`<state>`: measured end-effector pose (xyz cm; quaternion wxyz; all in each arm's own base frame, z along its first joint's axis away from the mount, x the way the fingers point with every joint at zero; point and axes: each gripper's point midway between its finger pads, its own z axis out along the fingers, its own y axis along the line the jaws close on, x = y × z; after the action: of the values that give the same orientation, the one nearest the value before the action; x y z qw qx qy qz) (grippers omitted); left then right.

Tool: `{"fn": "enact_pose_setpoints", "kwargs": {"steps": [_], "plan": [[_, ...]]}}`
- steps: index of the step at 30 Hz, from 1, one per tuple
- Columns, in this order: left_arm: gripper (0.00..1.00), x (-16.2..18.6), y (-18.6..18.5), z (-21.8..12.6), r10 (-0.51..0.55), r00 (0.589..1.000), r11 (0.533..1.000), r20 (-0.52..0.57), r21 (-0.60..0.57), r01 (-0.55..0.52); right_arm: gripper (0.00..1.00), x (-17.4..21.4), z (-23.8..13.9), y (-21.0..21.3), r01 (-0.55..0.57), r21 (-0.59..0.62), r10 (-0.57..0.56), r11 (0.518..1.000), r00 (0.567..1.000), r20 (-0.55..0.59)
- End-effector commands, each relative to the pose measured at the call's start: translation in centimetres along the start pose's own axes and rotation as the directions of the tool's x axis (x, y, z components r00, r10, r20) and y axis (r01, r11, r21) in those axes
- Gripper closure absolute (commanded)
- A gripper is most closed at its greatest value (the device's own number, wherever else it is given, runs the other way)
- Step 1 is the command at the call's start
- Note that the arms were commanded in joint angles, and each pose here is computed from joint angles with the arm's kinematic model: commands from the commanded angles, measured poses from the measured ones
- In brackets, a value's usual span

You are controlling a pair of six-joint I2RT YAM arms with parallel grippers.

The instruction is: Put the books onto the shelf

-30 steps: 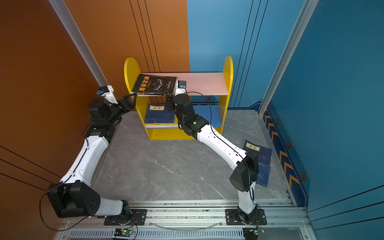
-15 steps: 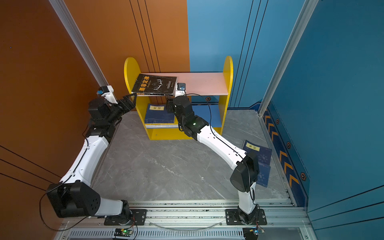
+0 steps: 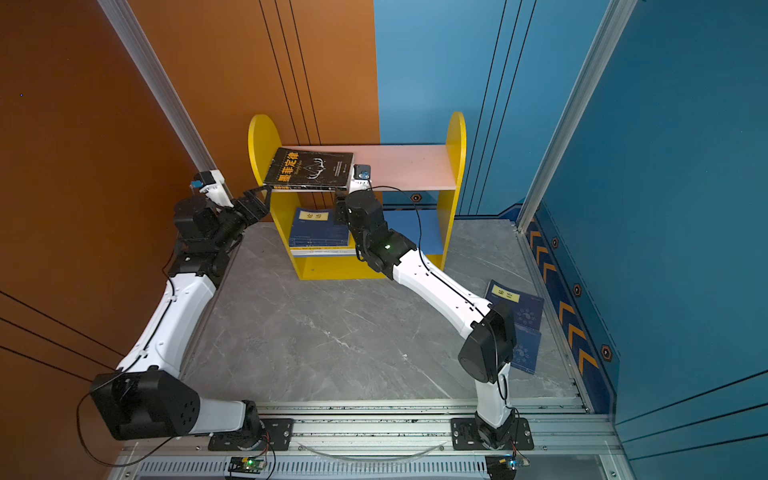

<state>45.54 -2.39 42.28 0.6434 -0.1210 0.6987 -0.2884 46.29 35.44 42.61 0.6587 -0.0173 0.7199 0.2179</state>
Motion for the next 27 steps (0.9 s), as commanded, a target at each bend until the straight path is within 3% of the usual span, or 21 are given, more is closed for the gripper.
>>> {"fn": "enact_pose_setpoints", "kwargs": {"steps": [1,20,27], "plan": [[0.2,-0.4,-0.5,-0.8,0.018,1.0,1.0,0.014,-0.006,-0.018,0.47,-0.4,1.5,-1.3,-0.016,0.027,0.016,1.0,1.0,0.021],[0.2,-0.2,0.0,-0.8,0.025,1.0,0.999,0.008,-0.026,-0.025,0.53,0.3,3.0,-1.9,-0.008,0.051,0.007,0.999,1.0,0.008],[0.19,-0.2,0.2,-0.6,0.024,1.0,0.999,0.006,-0.027,-0.024,0.36,-0.2,1.6,-1.4,0.009,0.016,-0.009,1.0,1.0,0.003]]}}
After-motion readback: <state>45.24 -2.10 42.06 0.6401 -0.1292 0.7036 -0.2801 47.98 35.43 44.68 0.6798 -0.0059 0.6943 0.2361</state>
